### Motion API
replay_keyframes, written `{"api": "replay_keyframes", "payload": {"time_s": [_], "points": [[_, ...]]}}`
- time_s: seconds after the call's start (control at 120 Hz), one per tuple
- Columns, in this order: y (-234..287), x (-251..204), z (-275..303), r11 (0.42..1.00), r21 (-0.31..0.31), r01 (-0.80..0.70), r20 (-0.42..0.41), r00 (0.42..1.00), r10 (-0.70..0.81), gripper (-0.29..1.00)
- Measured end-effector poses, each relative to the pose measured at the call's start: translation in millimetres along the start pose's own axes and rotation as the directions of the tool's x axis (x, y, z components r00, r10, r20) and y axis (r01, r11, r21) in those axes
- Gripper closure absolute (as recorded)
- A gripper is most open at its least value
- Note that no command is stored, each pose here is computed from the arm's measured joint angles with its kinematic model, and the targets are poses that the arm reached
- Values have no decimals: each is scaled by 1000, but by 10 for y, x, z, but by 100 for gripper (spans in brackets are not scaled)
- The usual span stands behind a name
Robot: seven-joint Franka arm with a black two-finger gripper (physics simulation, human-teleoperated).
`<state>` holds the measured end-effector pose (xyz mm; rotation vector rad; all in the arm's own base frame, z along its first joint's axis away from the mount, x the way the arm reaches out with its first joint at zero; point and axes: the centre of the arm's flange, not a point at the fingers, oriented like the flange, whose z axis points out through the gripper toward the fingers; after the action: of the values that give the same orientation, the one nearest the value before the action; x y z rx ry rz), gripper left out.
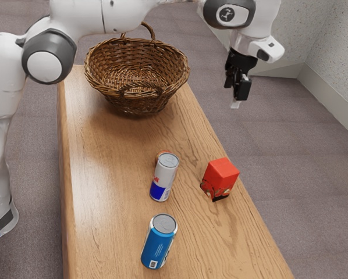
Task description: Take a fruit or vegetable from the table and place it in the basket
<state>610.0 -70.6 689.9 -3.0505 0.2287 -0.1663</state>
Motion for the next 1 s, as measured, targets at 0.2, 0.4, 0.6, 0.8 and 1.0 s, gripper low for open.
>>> {"api": "replay_keyframes", "payload": {"time_s": [0.2, 0.4, 0.6, 0.8, 1.0], "points": [[96, -206, 705, 999, -36, -10, 116, 993, 15, 0], [766, -615, 1146, 991, -85, -102, 94, 989, 110, 0], [931, -761, 1124, 987, -99, -125, 36, 991, 129, 0], [93, -825, 1191, 996, -84, 28, 30, 999, -25, 0], [269, -894, 1305, 996, -84, -4, 31, 999, 7, 0]]}}
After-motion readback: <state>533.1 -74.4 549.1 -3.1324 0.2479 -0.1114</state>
